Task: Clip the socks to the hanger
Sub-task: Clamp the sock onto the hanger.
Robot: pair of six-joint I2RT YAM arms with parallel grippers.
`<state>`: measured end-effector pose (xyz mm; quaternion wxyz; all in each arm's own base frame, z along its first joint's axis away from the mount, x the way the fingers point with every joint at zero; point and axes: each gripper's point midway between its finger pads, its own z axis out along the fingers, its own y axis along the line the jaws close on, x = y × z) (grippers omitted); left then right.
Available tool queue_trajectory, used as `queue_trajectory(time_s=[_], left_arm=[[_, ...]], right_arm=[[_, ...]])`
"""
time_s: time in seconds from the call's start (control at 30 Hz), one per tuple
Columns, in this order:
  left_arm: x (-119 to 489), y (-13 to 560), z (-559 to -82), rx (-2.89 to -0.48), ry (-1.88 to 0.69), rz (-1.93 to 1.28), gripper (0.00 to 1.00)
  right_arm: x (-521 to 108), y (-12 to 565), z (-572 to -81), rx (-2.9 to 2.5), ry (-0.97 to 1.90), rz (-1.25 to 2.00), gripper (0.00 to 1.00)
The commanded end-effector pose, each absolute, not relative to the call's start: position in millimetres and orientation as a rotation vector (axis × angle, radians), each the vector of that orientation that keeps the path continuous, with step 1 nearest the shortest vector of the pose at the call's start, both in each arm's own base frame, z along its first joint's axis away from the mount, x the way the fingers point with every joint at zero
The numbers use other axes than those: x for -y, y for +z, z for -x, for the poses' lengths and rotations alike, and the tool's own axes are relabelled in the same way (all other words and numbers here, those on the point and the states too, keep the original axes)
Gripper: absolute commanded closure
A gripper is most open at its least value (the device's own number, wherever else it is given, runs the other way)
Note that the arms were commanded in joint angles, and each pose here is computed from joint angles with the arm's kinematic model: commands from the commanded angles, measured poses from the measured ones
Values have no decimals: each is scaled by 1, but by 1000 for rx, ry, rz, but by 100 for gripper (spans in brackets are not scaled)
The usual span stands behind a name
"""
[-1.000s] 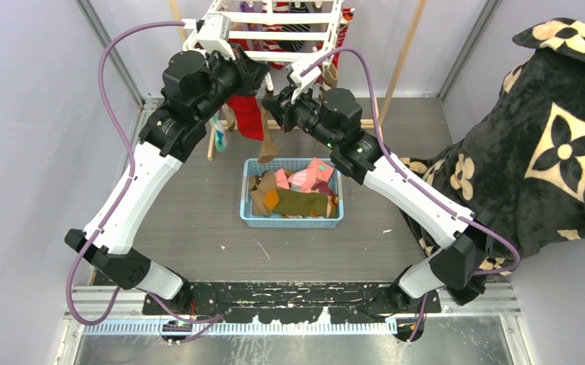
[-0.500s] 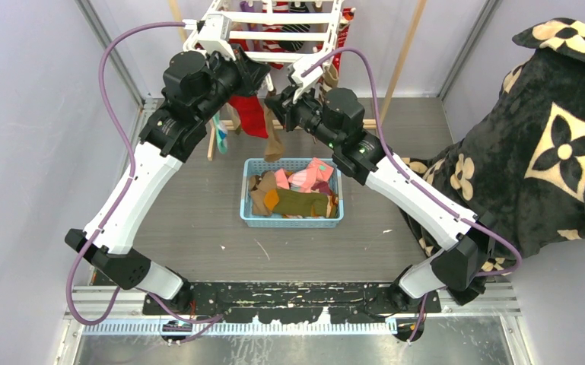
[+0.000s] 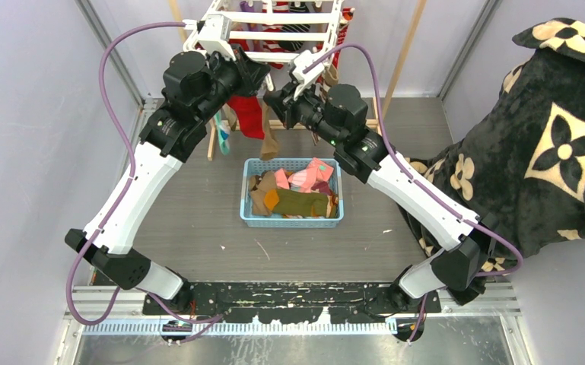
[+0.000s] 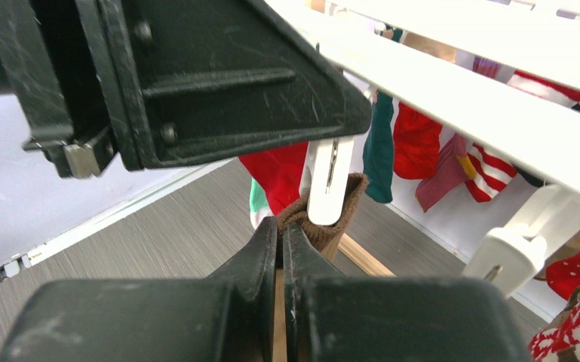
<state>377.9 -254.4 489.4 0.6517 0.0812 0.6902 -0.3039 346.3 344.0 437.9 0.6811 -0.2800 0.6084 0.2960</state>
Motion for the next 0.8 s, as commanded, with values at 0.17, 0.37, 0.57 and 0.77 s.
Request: queue_trajectory(time_s=[0.17, 0.37, 0.57, 0.77], left_arm=[[246, 511, -363, -1508, -702, -175, 100], [244, 511, -364, -1510, -695, -163, 97], [240, 512, -364, -1509, -681, -144, 43], [238, 516, -362, -1500, -682, -143, 38]], right_arm=[[-337, 493, -334, -1229, 658, 627, 99], [-337, 490, -334, -1240, 651, 637, 99], [-338, 490, -333, -1241, 658, 641, 99], [-339, 492, -332, -1240, 685, 626, 81]])
